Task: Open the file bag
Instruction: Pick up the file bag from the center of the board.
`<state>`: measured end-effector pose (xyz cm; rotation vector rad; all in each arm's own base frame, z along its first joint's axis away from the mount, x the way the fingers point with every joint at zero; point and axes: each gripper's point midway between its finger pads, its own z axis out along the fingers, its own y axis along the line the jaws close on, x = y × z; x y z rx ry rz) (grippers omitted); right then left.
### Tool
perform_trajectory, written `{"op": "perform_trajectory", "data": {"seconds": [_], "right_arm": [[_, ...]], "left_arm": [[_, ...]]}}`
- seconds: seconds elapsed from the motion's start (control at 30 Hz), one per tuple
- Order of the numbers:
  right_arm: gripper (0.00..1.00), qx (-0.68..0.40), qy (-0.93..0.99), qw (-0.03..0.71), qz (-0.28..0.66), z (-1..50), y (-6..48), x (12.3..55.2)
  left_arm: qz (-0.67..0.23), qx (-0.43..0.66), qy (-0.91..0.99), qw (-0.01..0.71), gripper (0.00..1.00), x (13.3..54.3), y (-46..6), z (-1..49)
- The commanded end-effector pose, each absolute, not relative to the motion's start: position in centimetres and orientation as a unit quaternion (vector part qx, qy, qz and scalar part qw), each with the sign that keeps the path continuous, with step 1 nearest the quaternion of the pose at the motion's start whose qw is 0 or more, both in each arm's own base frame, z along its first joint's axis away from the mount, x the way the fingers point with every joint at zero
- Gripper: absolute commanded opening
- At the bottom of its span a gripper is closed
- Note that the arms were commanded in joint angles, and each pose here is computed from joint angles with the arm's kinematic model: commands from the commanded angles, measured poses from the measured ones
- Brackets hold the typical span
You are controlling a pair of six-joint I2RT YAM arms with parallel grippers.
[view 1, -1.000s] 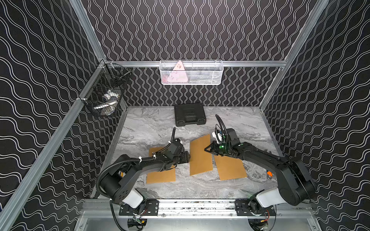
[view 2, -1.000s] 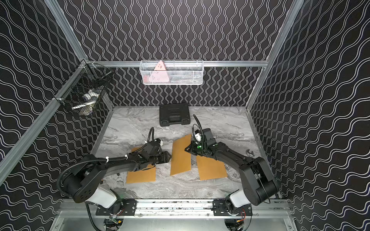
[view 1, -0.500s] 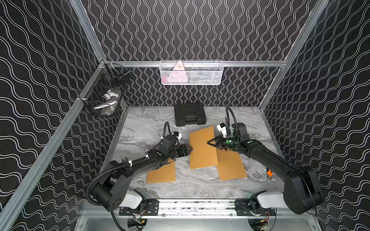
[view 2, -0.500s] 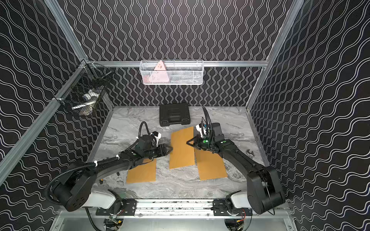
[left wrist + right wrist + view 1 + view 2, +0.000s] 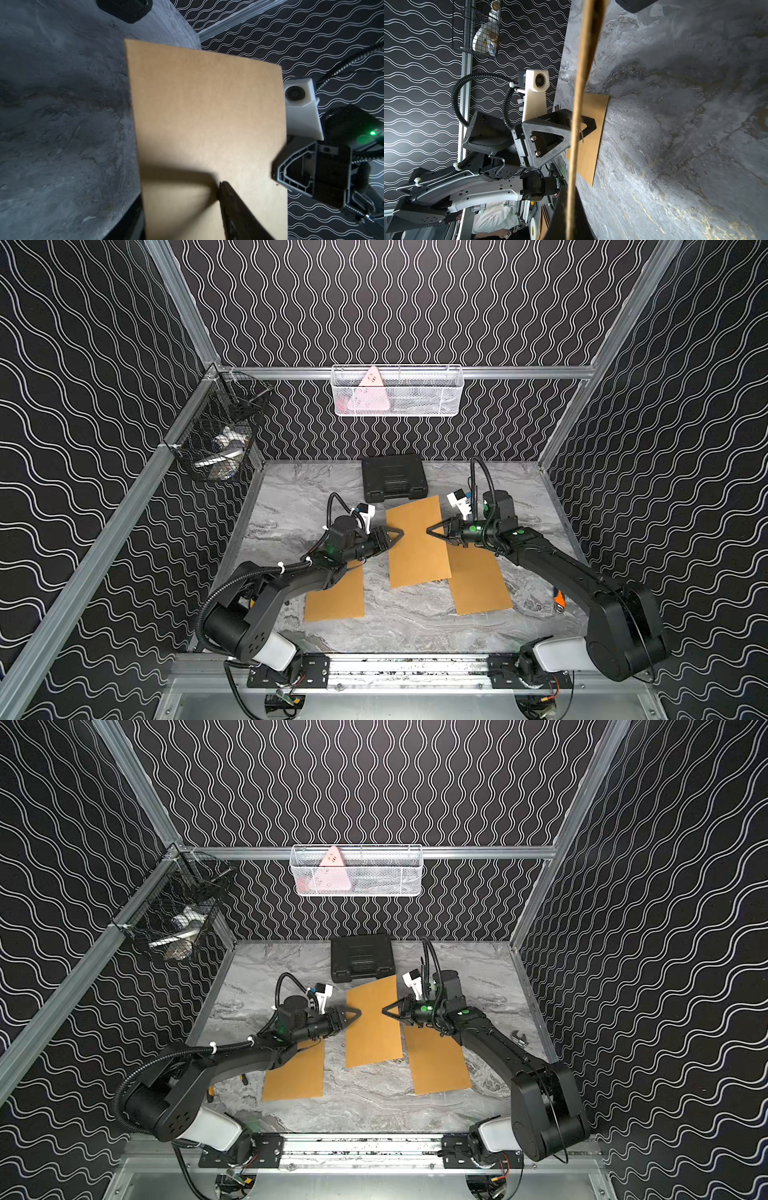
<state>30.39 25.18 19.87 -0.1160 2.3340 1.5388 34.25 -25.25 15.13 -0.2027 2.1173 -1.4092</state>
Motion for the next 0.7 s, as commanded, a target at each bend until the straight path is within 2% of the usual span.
{"op": "perform_trajectory", "data": {"seconds": [0.0,0.13,0.3,0.47,0.67], "right_arm": [[0.02,-0.052,0.814,0.168,0.554,20.0,25.6,30.3],[0.06,-0.048,0.816,0.163,0.552,19.5,25.6,30.4],[0.21,-0.047,0.817,0.158,0.552,19.2,25.6,30.2],[0.36,-0.045,0.819,0.151,0.552,18.9,25.6,29.5],[0.41,-0.039,0.822,0.144,0.550,18.3,25.4,27.8]], "left_arm": [[-0.570,-0.049,0.760,0.308,0.40,34.1,-26.1,18.0],[-0.567,-0.047,0.760,0.314,0.17,34.0,-25.9,18.1],[-0.565,-0.053,0.754,0.331,0.00,34.3,-25.4,18.1],[-0.572,-0.083,0.739,0.346,0.00,35.2,-24.2,17.8],[-0.568,-0.106,0.734,0.356,0.00,36.4,-22.8,17.5]]}}
